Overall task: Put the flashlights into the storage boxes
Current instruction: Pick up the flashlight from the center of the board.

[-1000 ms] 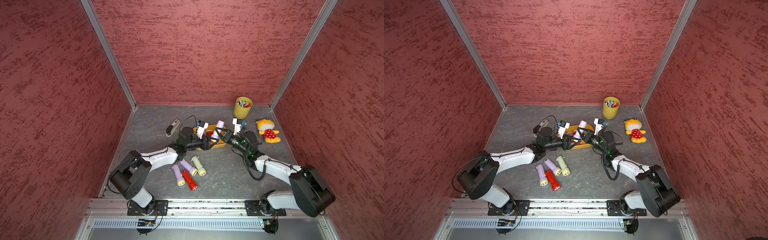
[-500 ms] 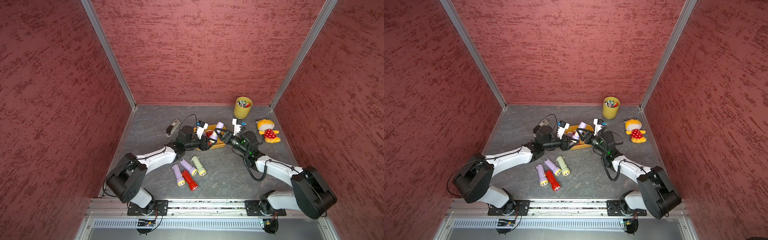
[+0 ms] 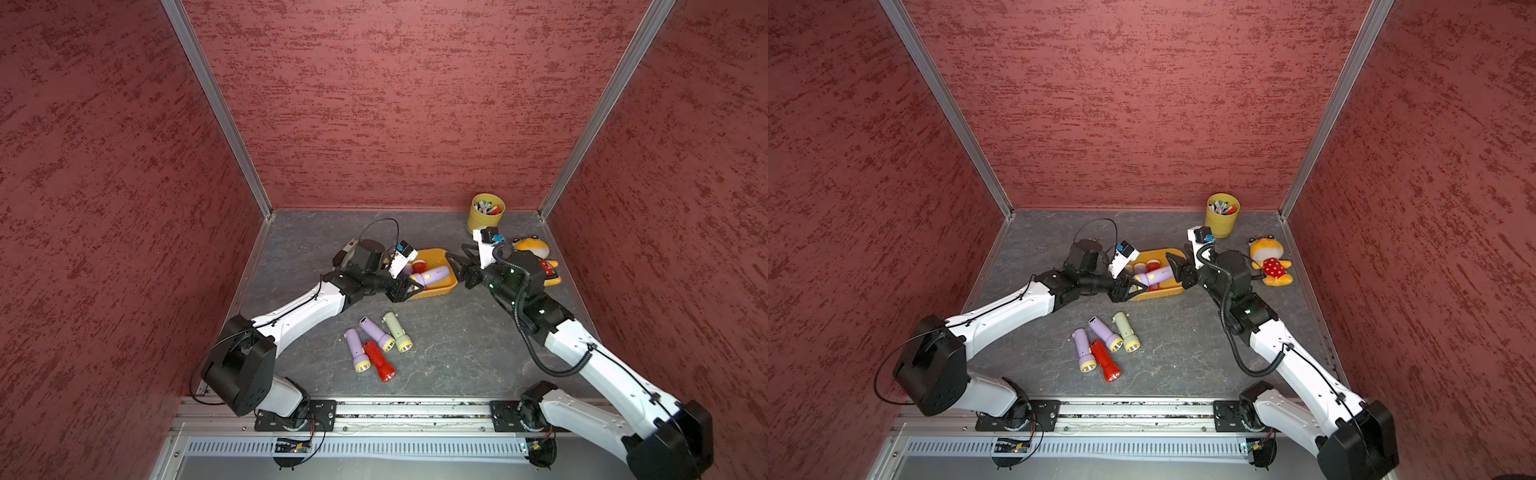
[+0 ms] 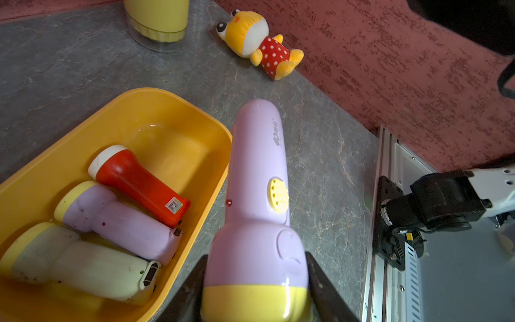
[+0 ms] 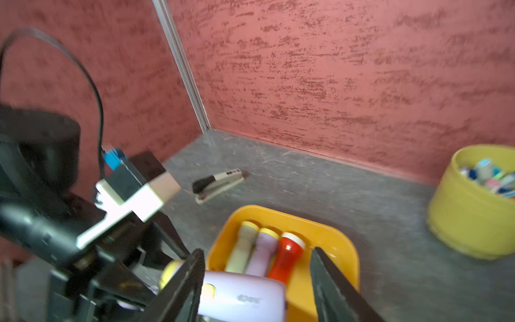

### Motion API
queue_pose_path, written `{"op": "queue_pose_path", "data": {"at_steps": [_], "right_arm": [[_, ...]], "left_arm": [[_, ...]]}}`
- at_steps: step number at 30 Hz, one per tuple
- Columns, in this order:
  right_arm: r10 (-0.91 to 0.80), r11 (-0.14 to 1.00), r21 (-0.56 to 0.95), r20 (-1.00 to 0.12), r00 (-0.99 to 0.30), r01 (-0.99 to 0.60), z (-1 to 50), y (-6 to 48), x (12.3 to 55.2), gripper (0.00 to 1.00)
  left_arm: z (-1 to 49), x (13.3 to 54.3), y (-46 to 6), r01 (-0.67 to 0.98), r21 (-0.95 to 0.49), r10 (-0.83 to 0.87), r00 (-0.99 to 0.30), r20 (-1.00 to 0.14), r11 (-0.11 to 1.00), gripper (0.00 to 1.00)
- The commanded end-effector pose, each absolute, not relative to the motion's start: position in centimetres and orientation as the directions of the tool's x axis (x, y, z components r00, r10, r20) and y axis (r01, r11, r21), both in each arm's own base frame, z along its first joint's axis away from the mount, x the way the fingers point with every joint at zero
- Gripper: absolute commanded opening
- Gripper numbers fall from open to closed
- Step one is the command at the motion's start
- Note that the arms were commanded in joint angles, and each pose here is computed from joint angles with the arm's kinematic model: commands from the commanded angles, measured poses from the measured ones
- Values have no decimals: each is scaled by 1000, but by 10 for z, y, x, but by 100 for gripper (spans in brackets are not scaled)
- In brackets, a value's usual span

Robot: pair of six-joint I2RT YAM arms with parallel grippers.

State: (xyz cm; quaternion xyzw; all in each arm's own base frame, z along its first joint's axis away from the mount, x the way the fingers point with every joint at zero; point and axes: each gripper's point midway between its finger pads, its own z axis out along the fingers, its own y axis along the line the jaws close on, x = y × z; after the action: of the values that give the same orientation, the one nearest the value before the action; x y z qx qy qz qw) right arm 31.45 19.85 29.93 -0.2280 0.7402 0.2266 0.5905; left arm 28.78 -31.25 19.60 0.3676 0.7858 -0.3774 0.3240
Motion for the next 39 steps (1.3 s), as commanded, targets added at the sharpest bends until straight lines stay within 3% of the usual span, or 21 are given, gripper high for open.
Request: {"op": "queue_pose_path", "data": {"at_steps": [1,7,12,25,39], "right_arm": [[-484,664,-279,-868,-114,-694,250,197,298,65],[-700,371,-551,-695,165,-748,233,217,281,67],[-701,207,-608,-639,317,-766,224,237,265,69],[-702,165,-500,-665,255,-850,190,264,270,68],[-720,153,-523,-640,268,-838,183,261,272,38]], "left_arm": [[184,266,-311,842,-398,433,-532,-728,365,46],[183,260,-314,819,-454,433,-571,-697,350,43],[182,262,-314,812,-460,443,-582,-682,359,43],[188,259,-320,802,-503,424,-598,-680,323,44],[193,260,-322,797,-517,403,-604,-688,313,44]]}}
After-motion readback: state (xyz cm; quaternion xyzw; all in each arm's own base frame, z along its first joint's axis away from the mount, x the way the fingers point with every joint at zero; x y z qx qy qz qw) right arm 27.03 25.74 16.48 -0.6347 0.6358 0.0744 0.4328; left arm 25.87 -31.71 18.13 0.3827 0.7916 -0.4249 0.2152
